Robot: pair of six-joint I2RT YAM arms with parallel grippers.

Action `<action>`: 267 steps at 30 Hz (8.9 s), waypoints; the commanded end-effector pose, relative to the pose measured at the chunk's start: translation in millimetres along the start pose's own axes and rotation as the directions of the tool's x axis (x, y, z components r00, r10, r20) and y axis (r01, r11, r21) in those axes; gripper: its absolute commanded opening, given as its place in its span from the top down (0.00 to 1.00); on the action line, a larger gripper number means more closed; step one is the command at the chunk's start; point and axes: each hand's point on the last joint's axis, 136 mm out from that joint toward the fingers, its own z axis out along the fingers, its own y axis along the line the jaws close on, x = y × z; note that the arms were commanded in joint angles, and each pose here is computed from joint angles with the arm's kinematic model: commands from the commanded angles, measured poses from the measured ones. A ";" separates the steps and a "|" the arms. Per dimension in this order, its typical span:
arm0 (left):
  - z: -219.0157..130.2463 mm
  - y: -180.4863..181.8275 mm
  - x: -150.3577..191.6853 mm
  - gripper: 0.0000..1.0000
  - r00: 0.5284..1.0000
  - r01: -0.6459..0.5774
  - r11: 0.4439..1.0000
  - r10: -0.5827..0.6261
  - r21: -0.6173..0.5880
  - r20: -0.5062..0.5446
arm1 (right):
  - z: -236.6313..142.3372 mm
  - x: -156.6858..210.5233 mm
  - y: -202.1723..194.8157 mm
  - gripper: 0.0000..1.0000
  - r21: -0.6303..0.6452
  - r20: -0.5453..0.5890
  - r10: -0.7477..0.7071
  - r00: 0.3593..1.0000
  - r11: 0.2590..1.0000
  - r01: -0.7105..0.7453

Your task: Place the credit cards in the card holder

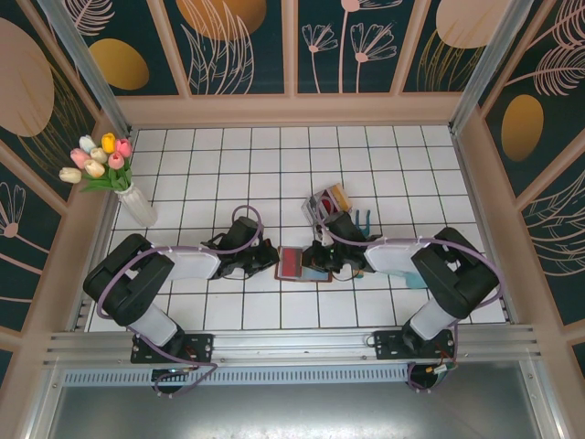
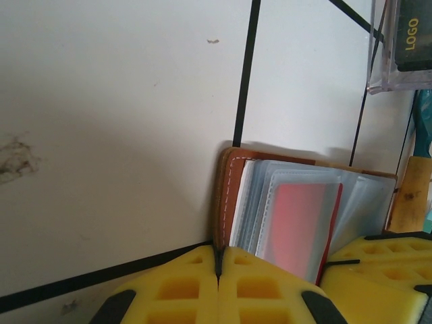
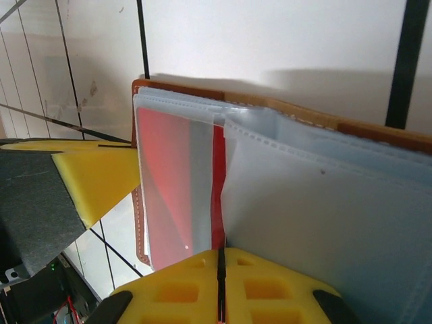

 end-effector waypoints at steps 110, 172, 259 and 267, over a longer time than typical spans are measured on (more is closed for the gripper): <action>-90.0 -192.1 -58.2 0.41 0.988 -0.131 0.739 0.043 0.661 0.148 | -164.7 -112.4 125.9 1.00 -0.364 0.388 -0.101 0.916 0.896 0.253; -12.5 -50.8 5.1 1.00 0.995 -0.100 0.992 0.102 0.081 -0.021 | -42.6 -40.5 36.6 0.77 0.185 0.189 -0.198 0.962 0.969 0.163; 44.2 -56.8 40.3 0.96 0.990 0.021 0.985 0.004 0.170 -0.142 | -46.3 -3.6 -117.0 0.81 0.574 0.135 -0.012 0.991 0.816 -0.068; 59.7 -76.8 42.3 0.93 0.989 -0.021 0.990 0.041 0.140 -0.139 | -42.6 -1.6 -105.7 0.81 0.508 0.145 0.013 0.989 0.857 -0.086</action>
